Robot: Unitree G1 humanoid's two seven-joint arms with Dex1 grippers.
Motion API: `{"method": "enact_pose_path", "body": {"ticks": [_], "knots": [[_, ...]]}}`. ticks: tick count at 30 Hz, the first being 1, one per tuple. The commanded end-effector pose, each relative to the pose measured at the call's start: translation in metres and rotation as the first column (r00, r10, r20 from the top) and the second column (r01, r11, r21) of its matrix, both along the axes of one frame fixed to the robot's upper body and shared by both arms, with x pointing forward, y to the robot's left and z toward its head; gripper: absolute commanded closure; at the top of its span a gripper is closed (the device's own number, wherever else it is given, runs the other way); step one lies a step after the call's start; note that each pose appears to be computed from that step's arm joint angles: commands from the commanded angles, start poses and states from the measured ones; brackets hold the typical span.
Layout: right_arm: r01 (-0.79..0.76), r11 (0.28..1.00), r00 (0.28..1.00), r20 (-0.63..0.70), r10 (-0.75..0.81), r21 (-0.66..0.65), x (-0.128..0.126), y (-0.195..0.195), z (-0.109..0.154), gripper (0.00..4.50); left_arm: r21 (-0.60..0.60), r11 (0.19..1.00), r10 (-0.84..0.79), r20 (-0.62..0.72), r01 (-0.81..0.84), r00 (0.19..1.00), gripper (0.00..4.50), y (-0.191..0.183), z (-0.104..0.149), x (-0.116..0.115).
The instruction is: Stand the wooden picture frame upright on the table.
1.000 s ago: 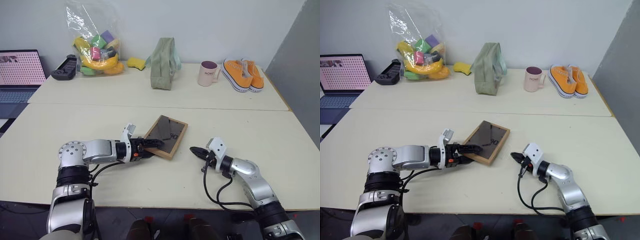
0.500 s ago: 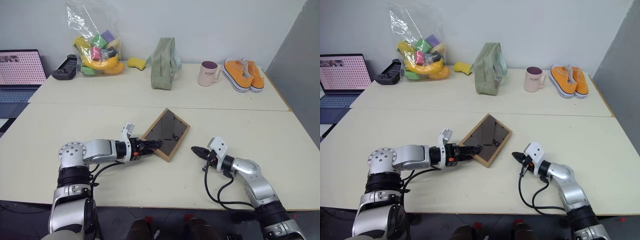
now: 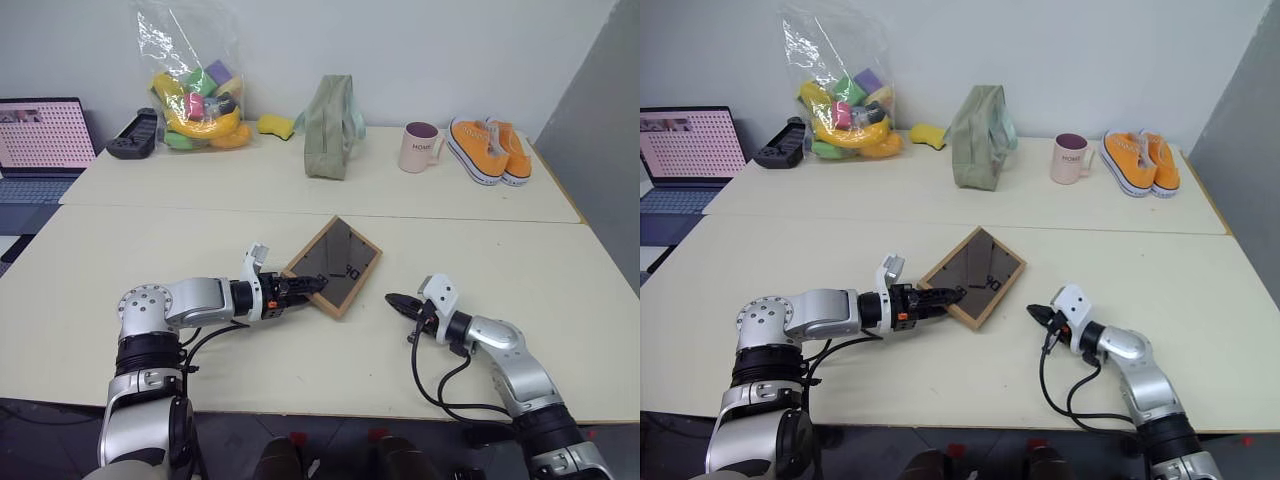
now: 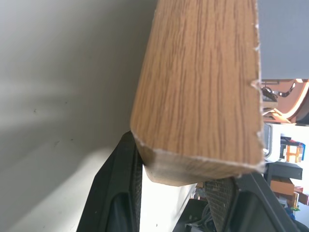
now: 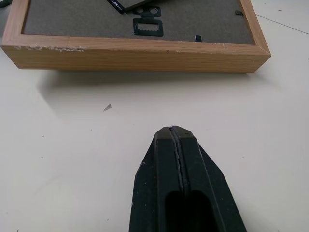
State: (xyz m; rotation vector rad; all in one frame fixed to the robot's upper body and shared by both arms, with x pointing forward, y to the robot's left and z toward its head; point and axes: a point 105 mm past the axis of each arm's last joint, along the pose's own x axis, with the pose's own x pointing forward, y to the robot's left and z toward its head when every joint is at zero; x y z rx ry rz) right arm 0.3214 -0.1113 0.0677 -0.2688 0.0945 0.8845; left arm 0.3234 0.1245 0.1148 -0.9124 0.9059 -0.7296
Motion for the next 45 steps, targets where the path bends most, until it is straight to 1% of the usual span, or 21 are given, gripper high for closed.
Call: {"method": "enact_pose_path", "body": {"ticks": [1, 3, 5, 7, 11, 15, 18, 22, 24, 27, 29, 33, 45], "knots": [[0.028, 1.0, 1.0, -0.004, -0.028, -0.013, -0.001, -0.015, 0.003, 4.5, -0.026, 0.999, -0.033, 0.153, 0.037, 0.988, 3.1, 0.0, 0.029, 0.002], [0.029, 0.999, 1.0, -0.002, -0.029, -0.023, -0.002, -0.021, 0.006, 4.5, -0.004, 0.999, -0.038, 0.239, 0.04, 0.97, 3.1, 0.004, 0.041, 0.004], [0.031, 0.999, 1.0, -0.001, -0.031, -0.033, -0.004, -0.028, 0.01, 4.5, -0.017, 1.0, -0.007, 0.318, 0.013, 0.948, 3.1, 0.01, 0.056, 0.011], [0.036, 0.999, 0.999, 0.0, -0.036, -0.039, -0.006, -0.036, 0.014, 4.5, -0.037, 0.999, 0.02, 0.366, -0.007, 0.931, 3.1, 0.016, 0.066, 0.016], [0.046, 0.997, 0.999, 0.009, -0.045, -0.056, -0.005, -0.044, 0.018, 4.5, -0.011, 1.0, 0.019, 0.408, -0.015, 0.913, 3.1, 0.018, 0.067, 0.017], [0.029, 0.997, 0.997, 0.07, -0.024, -0.069, -0.004, -0.046, 0.035, 4.5, 0.067, 0.997, -0.072, 0.499, 0.044, 0.863, 3.1, 0.015, 0.07, 0.006], [0.014, 1.0, 0.994, 0.112, -0.012, -0.022, 0.001, -0.046, 0.062, 4.5, 0.131, 0.989, -0.13, 0.572, 0.066, 0.81, 3.1, 0.018, 0.076, -0.001], [-0.031, 0.992, 0.975, 0.222, 0.003, 0.124, 0.005, -0.034, 0.132, 4.5, 0.231, 0.971, -0.207, 0.683, 0.062, 0.7, 3.1, 0.023, 0.093, -0.007], [-0.045, 0.983, 0.97, 0.244, 0.0, 0.176, 0.004, -0.028, 0.151, 4.5, 0.247, 0.967, -0.222, 0.699, 0.061, 0.679, 3.1, 0.024, 0.096, -0.008], [-0.063, 0.965, 0.968, 0.25, -0.002, 0.253, 0.002, -0.015, 0.169, 4.01, 0.259, 0.964, -0.23, 0.708, 0.057, 0.668, 3.1, 0.025, 0.096, -0.008], [-0.094, 0.96, 0.968, 0.251, 0.026, 0.265, -0.002, -0.004, 0.173, 3.53, 0.265, 0.962, -0.237, 0.711, 0.06, 0.662, 3.1, 0.025, 0.096, -0.009], [-0.116, 0.959, 0.965, 0.26, 0.047, 0.259, -0.003, 0.018, 0.173, 2.68, 0.271, 0.959, -0.255, 0.716, 0.078, 0.649, 3.1, 0.02, 0.096, -0.013], [-0.158, 0.94, 0.963, 0.258, 0.08, 0.301, 0.012, 0.052, 0.169, 2.68, 0.261, 0.957, -0.282, 0.718, 0.129, 0.636, 3.1, 0.004, 0.096, -0.017]]}}
